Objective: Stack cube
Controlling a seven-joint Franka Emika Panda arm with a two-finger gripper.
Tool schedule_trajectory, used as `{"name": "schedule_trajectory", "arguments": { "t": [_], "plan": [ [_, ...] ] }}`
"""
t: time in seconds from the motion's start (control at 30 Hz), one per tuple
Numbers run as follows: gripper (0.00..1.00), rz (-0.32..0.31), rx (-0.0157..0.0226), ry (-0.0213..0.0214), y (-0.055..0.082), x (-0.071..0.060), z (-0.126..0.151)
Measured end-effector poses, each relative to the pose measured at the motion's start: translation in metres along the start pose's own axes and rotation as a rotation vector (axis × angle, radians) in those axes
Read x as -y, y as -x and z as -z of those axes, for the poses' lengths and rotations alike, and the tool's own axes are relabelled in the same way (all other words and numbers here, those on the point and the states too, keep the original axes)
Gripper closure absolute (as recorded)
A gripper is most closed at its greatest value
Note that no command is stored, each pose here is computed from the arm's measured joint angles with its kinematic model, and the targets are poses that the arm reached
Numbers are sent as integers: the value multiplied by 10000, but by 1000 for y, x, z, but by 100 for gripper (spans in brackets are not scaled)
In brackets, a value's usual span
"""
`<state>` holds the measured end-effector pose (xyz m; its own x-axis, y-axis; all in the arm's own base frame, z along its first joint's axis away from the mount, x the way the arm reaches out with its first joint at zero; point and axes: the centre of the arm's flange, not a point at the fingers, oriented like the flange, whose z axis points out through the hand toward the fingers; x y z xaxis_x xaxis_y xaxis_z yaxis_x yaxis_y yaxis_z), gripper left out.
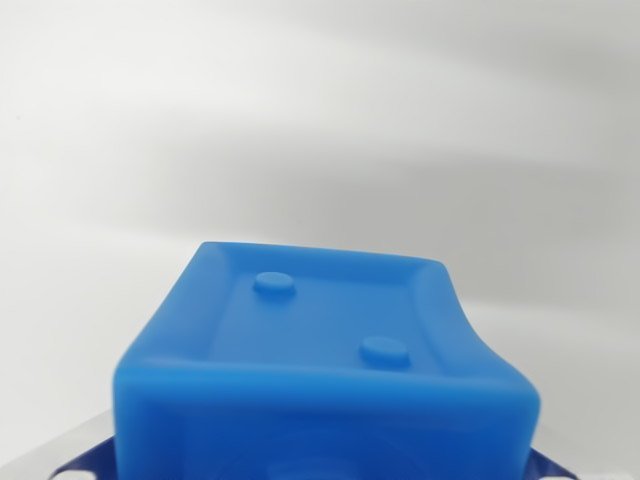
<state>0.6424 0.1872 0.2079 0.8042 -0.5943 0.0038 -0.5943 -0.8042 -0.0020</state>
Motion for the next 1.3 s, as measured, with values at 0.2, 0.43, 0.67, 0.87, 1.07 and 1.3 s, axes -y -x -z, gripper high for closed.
{"name": "schedule_trajectory", "arguments": {
  "t": [0.2,0.43,0.67,0.87,1.07,1.3],
  "plan": [
    [100,4,-9,6,0,0,18],
    [100,-11,9,33,4,-6,31],
    [100,-58,45,73,9,-17,32],
    [100,-97,38,65,14,-26,36],
    [100,-142,40,72,18,-36,39],
    [100,-195,34,65,24,-48,43]
  ]
}}
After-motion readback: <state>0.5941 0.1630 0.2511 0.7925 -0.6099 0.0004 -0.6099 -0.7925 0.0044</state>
